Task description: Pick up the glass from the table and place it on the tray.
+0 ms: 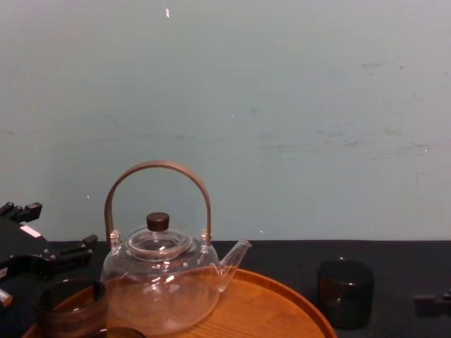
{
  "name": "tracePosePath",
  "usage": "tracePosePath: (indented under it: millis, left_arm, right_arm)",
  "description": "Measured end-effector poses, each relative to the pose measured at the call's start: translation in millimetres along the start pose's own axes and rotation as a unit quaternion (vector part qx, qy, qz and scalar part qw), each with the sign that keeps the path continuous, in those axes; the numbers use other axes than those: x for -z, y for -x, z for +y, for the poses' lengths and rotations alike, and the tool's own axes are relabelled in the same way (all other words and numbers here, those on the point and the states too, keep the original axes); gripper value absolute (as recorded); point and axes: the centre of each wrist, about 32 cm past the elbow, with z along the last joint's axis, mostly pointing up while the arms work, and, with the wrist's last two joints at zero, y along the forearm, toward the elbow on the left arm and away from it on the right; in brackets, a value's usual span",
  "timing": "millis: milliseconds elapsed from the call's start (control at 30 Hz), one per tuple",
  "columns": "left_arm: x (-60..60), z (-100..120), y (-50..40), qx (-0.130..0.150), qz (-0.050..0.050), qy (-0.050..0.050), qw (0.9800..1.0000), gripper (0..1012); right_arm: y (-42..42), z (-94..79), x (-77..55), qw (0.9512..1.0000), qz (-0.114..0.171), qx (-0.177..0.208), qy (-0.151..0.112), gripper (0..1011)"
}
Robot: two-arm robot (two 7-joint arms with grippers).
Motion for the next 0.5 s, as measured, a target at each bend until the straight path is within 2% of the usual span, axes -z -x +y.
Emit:
tracePosePath:
  millis: [233, 500]
  left_arm:
    - [0.0, 0.0, 0.0, 0.000, 0.000, 0.000, 1.0000, 1001]
    - [0.0, 0.0, 0.0, 0.000, 0.000, 0.000, 1.0000, 1001]
  right_arm:
    - [-7.7, 1.1, -0.1, 0.9984, 0.030, 0.046, 0.011, 1002]
    - [-15.2, 8.8, -1.7, 0.9951, 0.055, 0.079, 0.022, 1002]
